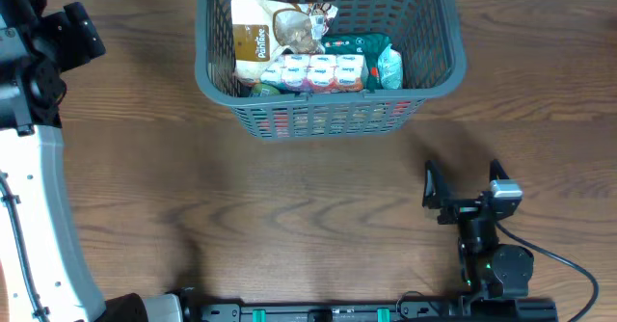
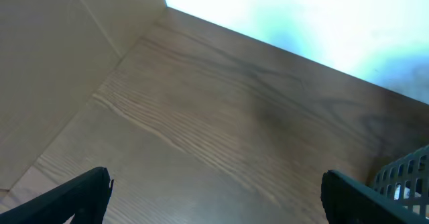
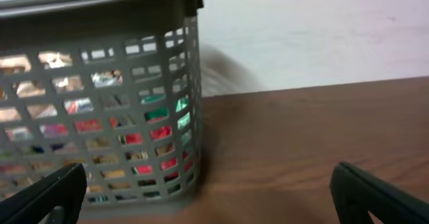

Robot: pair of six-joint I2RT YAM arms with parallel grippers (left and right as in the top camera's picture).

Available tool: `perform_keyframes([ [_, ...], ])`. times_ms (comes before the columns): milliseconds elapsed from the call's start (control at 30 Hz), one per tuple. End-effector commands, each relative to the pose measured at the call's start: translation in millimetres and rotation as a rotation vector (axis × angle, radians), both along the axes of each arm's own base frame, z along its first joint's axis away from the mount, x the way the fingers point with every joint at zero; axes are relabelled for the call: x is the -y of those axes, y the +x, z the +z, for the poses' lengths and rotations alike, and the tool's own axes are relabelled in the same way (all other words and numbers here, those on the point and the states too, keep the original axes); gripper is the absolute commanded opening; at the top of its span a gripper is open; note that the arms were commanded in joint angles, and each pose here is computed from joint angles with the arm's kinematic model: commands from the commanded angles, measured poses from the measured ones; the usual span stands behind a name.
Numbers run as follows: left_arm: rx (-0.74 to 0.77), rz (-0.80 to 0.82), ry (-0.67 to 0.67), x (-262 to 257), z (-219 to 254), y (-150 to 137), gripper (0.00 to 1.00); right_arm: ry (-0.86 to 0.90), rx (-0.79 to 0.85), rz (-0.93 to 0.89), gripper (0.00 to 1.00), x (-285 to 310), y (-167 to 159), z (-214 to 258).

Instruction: Pack container

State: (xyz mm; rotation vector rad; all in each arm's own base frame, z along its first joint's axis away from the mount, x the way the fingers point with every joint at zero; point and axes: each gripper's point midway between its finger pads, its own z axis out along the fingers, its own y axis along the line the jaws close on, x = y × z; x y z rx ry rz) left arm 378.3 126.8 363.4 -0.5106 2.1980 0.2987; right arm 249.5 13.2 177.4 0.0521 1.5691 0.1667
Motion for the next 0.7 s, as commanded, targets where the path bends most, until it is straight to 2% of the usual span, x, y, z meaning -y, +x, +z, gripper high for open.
perform_keyframes([
  [0, 0.001, 0.017, -0.004, -2.8, -0.4, 0.1, 0.99, -0.095, -0.002, 0.036, 0.99, -5.6, -1.1, -3.6],
  [267, 0.001, 0.017, -0.004, -2.8, -0.4, 0.1, 0.99, -0.174, -0.009, 0.044, 0.99, -6.7, -1.2, -7.4],
  [667, 0.001, 0.017, -0.004, -2.8, -0.4, 0.1, 0.98, -0.171, -0.096, 0.05, 0.99, -6.4, -2.3, -28.3],
])
